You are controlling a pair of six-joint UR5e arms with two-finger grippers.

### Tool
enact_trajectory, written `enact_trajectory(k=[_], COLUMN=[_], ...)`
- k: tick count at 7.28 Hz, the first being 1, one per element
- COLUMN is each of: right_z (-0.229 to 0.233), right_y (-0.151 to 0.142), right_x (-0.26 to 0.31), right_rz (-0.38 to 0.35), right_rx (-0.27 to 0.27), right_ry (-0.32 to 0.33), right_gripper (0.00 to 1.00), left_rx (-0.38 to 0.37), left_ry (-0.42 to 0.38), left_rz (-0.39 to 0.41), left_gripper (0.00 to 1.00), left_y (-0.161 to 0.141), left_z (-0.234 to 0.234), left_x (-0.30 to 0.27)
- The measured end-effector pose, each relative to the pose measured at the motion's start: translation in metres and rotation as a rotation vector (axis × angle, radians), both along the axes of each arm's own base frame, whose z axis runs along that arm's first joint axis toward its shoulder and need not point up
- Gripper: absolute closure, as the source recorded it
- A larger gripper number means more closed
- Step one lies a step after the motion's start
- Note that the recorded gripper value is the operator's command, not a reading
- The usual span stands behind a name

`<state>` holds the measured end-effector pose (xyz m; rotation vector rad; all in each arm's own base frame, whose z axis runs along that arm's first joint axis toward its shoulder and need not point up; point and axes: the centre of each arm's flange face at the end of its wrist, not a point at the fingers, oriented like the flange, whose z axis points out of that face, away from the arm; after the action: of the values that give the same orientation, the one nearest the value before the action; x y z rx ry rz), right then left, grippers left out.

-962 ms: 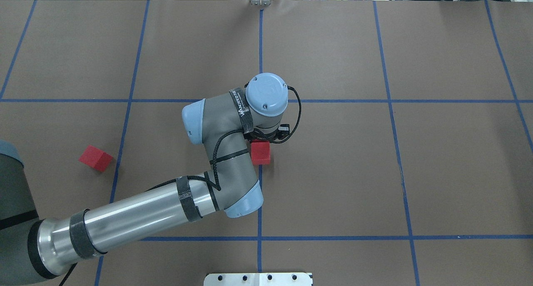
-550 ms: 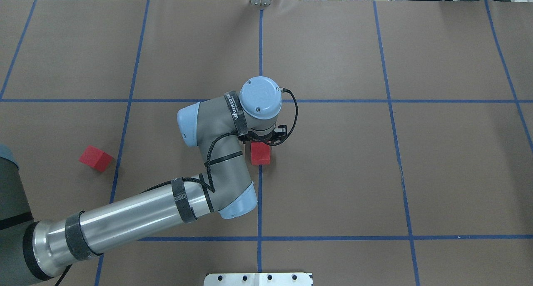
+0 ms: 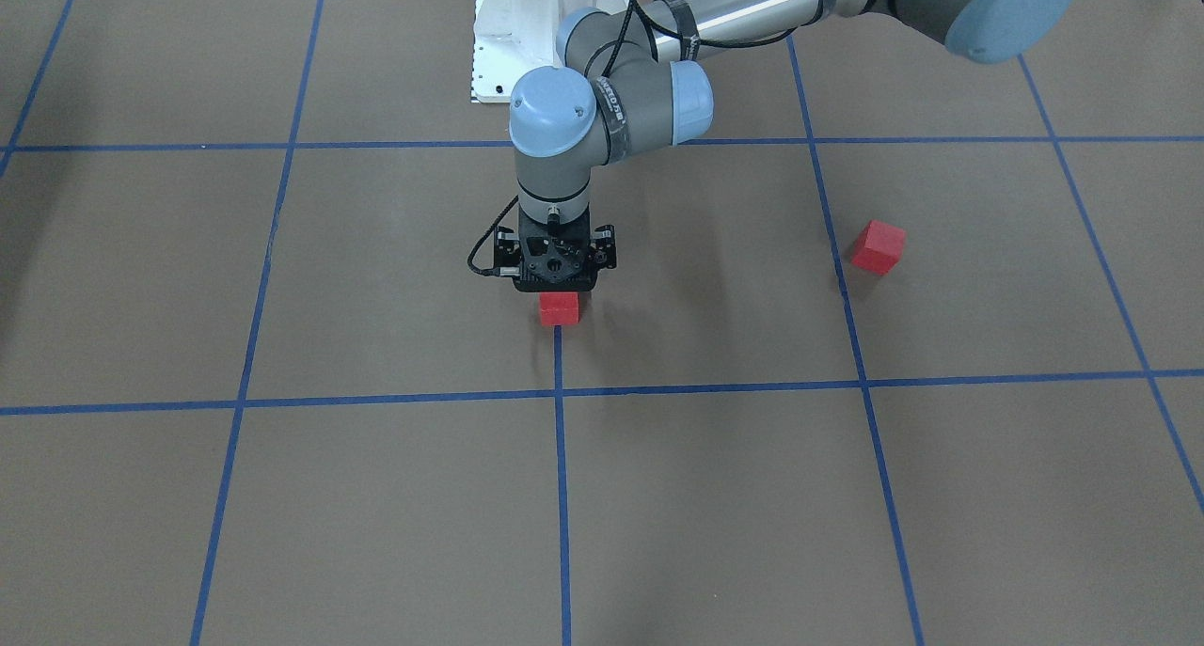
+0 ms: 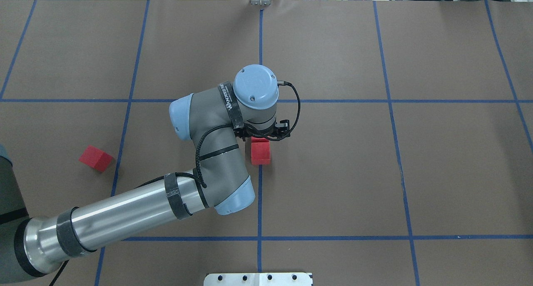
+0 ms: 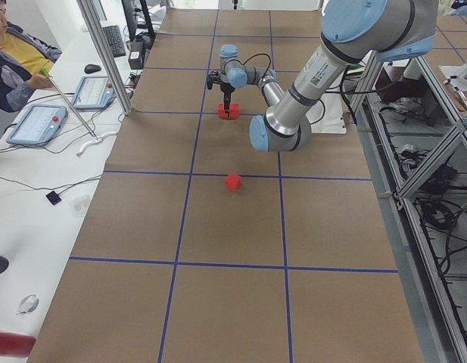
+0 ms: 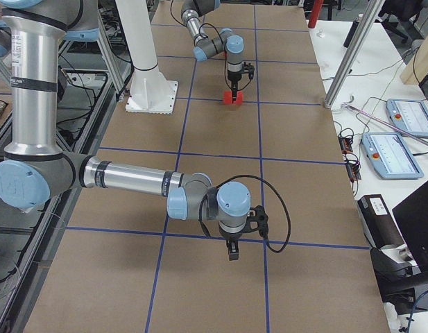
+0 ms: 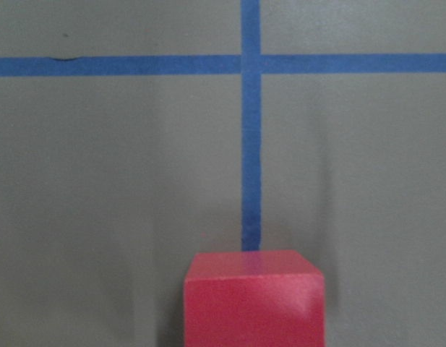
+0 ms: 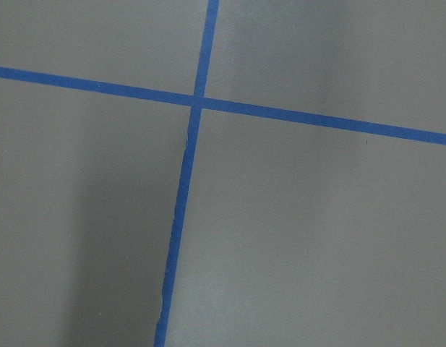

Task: Form red blocks into L shape at center
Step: 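Open the left gripper and pull it back toward the last red cube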

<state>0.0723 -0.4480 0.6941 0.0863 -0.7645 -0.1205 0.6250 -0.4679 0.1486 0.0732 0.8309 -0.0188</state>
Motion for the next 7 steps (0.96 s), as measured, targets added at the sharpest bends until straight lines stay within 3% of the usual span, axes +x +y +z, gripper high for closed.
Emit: enact_trajectory(k=[2, 5, 7], right_z=[0.001, 0.002, 0.002], right_y=[0.000, 0.001, 0.001], right_x=[0.000, 0.000, 0.000], right_rz=[0.000, 0.001, 0.002], right_rx=[-0.002, -0.007, -0.008], right_ry=[0.000, 0.000, 0.000], right_gripper=[0.00, 0.00, 0.00], left_rx=[0.066, 0.221, 0.284], left_ry=[-0.011, -0.097, -0.085], left_rz=[0.055, 0.192, 0.248], left_gripper=[0.00, 0.00, 0.00], left_y=[-0.010, -0.019, 0.000], left_z=[0.016, 0.163, 0.265], left_x=[-0.059, -0.211, -0.285])
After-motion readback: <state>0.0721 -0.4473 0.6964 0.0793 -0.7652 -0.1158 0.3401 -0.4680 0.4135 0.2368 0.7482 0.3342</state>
